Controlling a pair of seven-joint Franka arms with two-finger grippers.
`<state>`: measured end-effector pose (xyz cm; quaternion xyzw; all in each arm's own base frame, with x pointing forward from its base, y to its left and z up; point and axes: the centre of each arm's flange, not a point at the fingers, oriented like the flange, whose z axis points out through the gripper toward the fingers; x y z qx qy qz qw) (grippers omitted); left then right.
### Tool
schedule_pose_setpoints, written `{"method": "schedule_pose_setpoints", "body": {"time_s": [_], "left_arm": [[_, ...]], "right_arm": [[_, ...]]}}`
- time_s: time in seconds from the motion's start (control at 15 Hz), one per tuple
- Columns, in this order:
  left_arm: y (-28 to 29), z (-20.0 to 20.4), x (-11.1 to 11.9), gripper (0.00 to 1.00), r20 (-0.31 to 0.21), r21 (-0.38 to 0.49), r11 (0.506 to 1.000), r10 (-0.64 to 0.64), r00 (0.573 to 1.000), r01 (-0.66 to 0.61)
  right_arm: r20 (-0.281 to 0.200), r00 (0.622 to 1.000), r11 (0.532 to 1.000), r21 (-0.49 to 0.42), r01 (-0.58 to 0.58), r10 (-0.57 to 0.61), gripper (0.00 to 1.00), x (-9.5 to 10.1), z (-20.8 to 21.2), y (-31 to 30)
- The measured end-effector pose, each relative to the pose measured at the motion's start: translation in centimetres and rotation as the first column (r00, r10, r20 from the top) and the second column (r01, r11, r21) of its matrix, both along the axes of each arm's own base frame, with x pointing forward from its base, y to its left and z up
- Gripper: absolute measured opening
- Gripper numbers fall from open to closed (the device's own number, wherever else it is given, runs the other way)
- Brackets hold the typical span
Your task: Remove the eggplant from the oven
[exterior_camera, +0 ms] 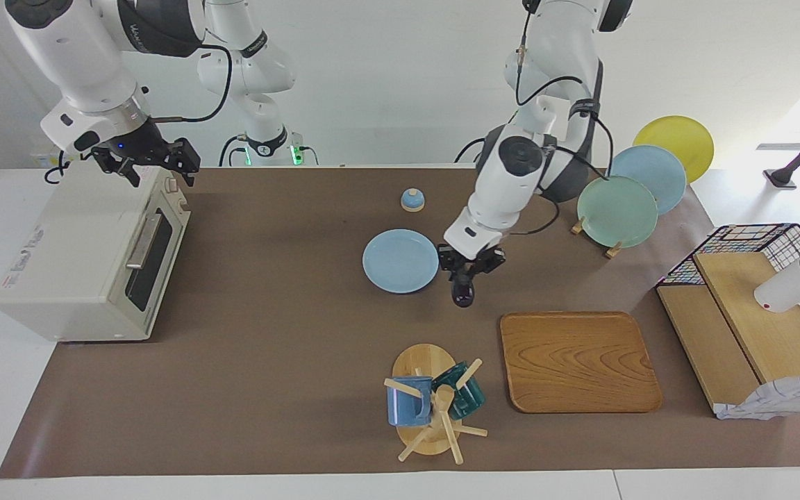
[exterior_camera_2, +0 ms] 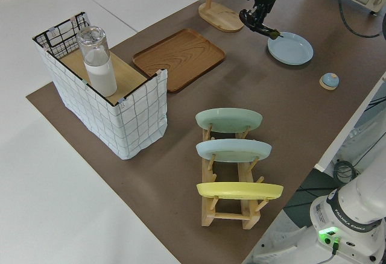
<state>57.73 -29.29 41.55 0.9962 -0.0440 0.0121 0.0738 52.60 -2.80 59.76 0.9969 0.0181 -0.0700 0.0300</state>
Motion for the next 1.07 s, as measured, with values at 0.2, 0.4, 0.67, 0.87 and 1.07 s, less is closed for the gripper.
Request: {"method": "schedule_pose_setpoints", "body": {"time_s": [0.2, 0.4, 0.67, 0.87, 1.07], "left_arm": [[8.0, 0.0, 4.4, 0.40, 0.026, 0.000, 1.000, 0.006, 1.000, -0.006], [15.1, -1.6, 8.7, 0.40, 0.051, 0.045, 0.999, -0.015, 0.999, 0.013], [17.5, -6.8, 13.8, 0.40, 0.098, 0.084, 0.996, -0.013, 0.995, 0.005], [18.4, -8.9, 14.7, 0.40, 0.135, 0.108, 0.994, -0.034, 0.990, 0.019], [18.4, -9.0, 14.7, 0.55, 0.142, 0.109, 0.994, -0.045, 0.989, 0.030]], "right_arm": [[-0.003, 1.000, 1.000, 0.000, 0.000, 0.000, 1.00, 0.2, -0.2, 0.0], [-0.005, 1.000, 1.000, 0.000, 0.001, -0.001, 1.00, 0.2, -0.1, 0.0], [-0.007, 1.000, 1.000, 0.000, 0.002, -0.002, 1.00, -0.1, 0.0, -0.1], [-0.006, 1.000, 1.000, 0.001, 0.006, -0.006, 1.00, -0.2, 0.0, -0.3], [-0.006, 1.000, 1.000, 0.001, 0.009, -0.009, 1.00, -0.2, 0.1, -0.5]]}}
